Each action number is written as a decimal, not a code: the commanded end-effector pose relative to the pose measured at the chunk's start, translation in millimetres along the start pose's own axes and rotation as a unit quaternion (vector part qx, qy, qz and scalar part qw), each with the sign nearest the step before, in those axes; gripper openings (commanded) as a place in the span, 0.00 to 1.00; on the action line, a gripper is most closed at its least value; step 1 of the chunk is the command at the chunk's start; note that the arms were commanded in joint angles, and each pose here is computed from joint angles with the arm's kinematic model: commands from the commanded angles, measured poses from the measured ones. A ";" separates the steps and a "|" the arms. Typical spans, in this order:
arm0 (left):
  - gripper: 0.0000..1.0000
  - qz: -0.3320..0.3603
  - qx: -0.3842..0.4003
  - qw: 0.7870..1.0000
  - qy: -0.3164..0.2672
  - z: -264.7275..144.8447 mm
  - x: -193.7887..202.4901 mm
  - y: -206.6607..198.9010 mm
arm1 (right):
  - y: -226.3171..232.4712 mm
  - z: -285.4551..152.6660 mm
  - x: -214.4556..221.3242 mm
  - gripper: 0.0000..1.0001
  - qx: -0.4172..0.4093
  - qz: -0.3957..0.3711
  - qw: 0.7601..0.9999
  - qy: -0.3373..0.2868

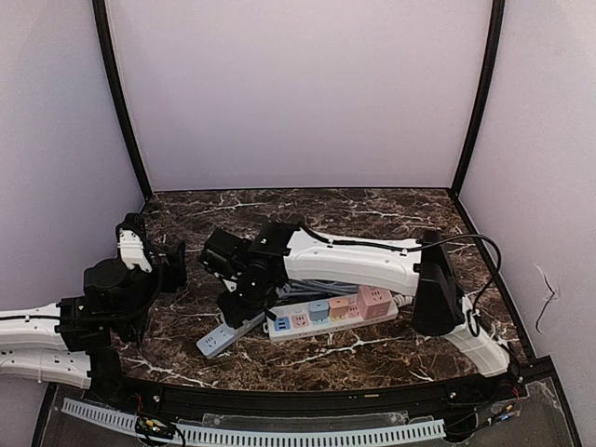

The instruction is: Insert the plug

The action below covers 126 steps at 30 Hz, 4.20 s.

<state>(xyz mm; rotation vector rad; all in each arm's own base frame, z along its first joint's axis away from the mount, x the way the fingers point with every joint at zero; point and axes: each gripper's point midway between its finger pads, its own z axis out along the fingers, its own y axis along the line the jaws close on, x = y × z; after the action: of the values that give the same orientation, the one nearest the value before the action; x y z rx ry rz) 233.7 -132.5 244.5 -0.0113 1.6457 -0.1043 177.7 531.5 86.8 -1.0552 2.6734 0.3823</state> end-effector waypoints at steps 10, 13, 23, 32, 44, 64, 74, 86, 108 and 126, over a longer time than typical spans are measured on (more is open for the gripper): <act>0.80 0.009 -0.006 1.000 0.008 1.0 5.9 4.0 | -61.1 5.3 80.4 0.00 0.097 -0.013 0.989 0.113; 0.80 0.009 -0.004 1.000 0.010 1.4 7.3 3.0 | -67.2 5.8 90.6 0.00 0.107 -0.019 0.986 0.128; 0.79 0.001 0.002 1.000 0.009 -0.2 5.2 3.0 | -68.5 -10.5 80.2 0.00 0.115 -0.034 0.985 0.122; 0.79 0.000 0.003 1.000 0.008 -0.5 5.2 3.7 | -58.2 34.3 66.6 0.00 0.103 -0.046 0.985 0.133; 0.79 -0.003 0.003 1.000 0.008 -0.5 5.3 4.3 | -45.1 87.7 59.3 0.00 0.062 -0.035 0.989 0.126; 0.79 -0.002 0.005 1.000 0.007 -0.9 5.6 4.3 | 2.9 136.5 37.7 0.05 -0.023 -0.017 0.998 0.059; 0.79 -0.001 0.005 1.000 0.008 -0.9 6.0 4.0 | -19.6 95.4 68.0 0.00 0.040 -0.039 0.995 0.081; 0.79 0.002 0.005 1.000 0.010 0.6 7.2 2.1 | -68.2 20.2 100.1 0.00 0.119 -0.062 0.984 0.115; 0.78 0.001 0.011 1.000 0.015 1.7 9.1 -1.6 | -120.9 -42.3 136.6 0.00 0.147 -0.067 0.974 0.159; 0.78 0.003 0.008 1.000 0.014 2.0 9.5 0.4 | -115.3 50.5 141.2 0.00 0.118 -0.028 0.963 0.240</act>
<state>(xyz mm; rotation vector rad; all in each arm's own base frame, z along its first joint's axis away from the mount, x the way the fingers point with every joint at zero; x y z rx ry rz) 234.6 -135.8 240.5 0.0029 1.6621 -0.1322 173.8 428.8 77.8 -1.2541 2.7179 0.0619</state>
